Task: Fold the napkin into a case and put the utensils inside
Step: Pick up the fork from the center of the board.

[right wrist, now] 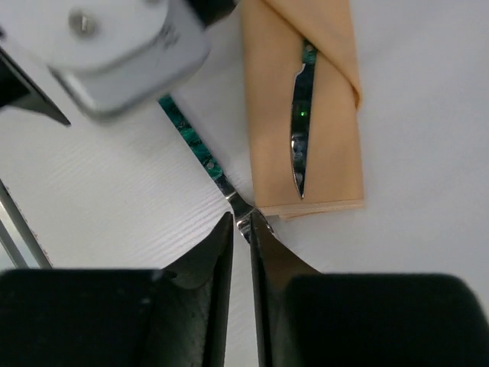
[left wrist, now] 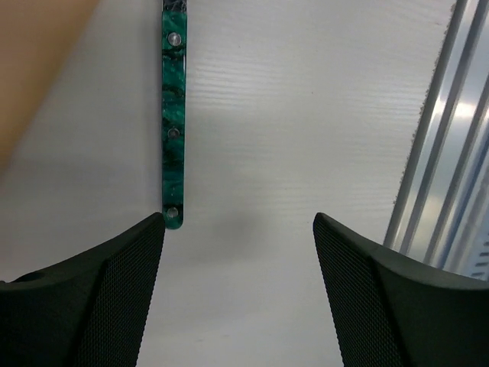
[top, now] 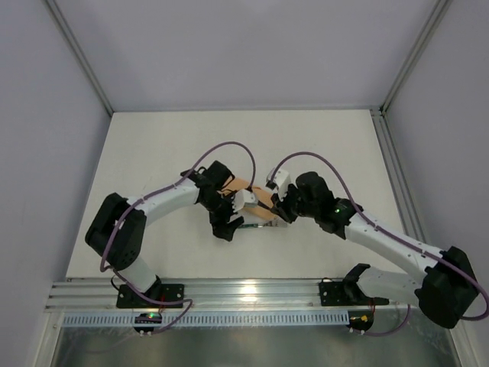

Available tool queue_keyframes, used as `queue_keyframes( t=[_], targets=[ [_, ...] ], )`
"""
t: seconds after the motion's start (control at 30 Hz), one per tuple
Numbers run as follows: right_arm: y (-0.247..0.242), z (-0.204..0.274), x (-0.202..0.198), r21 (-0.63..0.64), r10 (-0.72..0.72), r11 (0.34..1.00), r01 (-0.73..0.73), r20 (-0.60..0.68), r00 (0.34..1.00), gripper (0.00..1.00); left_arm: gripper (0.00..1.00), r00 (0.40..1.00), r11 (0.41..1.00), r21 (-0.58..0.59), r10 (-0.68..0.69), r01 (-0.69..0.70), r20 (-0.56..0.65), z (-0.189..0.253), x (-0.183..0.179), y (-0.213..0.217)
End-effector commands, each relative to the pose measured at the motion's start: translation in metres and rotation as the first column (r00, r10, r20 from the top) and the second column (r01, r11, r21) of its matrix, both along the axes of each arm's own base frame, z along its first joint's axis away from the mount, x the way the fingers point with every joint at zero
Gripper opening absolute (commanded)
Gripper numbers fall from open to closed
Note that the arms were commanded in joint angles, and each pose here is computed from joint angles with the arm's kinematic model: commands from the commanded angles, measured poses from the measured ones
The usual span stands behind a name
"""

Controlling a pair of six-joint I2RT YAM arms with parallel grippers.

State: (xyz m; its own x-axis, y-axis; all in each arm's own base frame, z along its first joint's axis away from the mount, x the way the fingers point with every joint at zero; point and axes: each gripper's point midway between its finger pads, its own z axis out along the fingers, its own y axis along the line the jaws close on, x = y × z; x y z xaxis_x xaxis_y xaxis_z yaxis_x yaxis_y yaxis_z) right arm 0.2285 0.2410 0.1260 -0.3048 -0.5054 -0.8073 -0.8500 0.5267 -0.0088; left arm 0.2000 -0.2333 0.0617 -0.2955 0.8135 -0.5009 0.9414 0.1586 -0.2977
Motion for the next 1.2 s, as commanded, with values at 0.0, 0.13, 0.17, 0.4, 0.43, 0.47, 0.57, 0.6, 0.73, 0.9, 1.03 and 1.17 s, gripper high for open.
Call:
queue_keyframes(
  t=[0.0,0.13,0.17,0.4,0.43,0.47,0.57,0.6,0.73,0.9,1.03,1.17],
  targets=[
    [-0.013,0.028,0.002,0.146,-0.14,0.979,0.141,-0.016,0.99,0.22,0.81,0.964,1.0,0.006,-0.025,0.025,0.265,-0.003,0.035,-0.021],
    [-0.035,0.046,0.0,0.189,-0.236,0.955,0.229,0.013,0.972,0.27,0.8,0.928,0.997,0.068,-0.061,0.039,0.368,-0.018,0.049,-0.042],
    [-0.039,0.046,-0.002,0.184,-0.244,0.954,0.238,0.015,0.97,0.27,0.8,0.924,0.995,0.083,-0.085,0.058,0.373,-0.022,0.046,-0.049],
    [-0.057,0.058,-0.01,0.191,-0.287,0.943,0.272,0.059,0.956,0.27,0.64,0.928,0.976,0.192,-0.161,0.099,0.337,-0.051,0.04,-0.052],
    [-0.06,0.062,-0.011,0.199,-0.295,0.94,0.277,0.068,0.953,0.27,0.62,0.926,0.97,0.216,-0.18,0.112,0.333,-0.055,0.035,-0.049],
    [-0.06,0.063,-0.011,0.202,-0.297,0.939,0.277,0.071,0.952,0.27,0.54,0.925,0.963,0.239,-0.2,0.125,0.324,-0.061,0.031,-0.047],
    [-0.062,0.075,-0.012,0.235,-0.305,0.932,0.277,0.095,0.948,0.27,0.28,0.919,0.944,0.284,-0.254,0.168,0.301,-0.07,0.018,-0.042],
    [-0.063,0.081,-0.012,0.246,-0.308,0.93,0.274,0.108,0.945,0.27,0.21,0.923,0.942,0.289,-0.258,0.173,0.287,-0.071,0.015,-0.04],
    [-0.067,0.098,-0.014,0.25,-0.299,0.934,0.256,0.154,0.942,0.38,0.0,0.936,0.946,0.264,-0.254,0.188,0.245,-0.059,0.005,-0.042],
    [-0.069,0.142,-0.021,0.272,-0.241,0.948,0.168,0.264,0.934,0.53,0.0,0.965,0.969,0.092,-0.238,0.228,0.109,-0.004,-0.024,-0.06],
    [-0.075,0.177,-0.031,0.271,-0.205,0.956,0.113,0.34,0.918,0.61,0.0,0.98,0.981,-0.029,-0.195,0.194,-0.032,0.039,-0.035,-0.055],
    [-0.079,0.189,-0.035,0.194,-0.135,0.979,0.06,0.401,0.906,0.65,0.0,0.971,0.984,-0.151,-0.129,0.1,-0.199,0.076,-0.034,-0.043]
  ],
)
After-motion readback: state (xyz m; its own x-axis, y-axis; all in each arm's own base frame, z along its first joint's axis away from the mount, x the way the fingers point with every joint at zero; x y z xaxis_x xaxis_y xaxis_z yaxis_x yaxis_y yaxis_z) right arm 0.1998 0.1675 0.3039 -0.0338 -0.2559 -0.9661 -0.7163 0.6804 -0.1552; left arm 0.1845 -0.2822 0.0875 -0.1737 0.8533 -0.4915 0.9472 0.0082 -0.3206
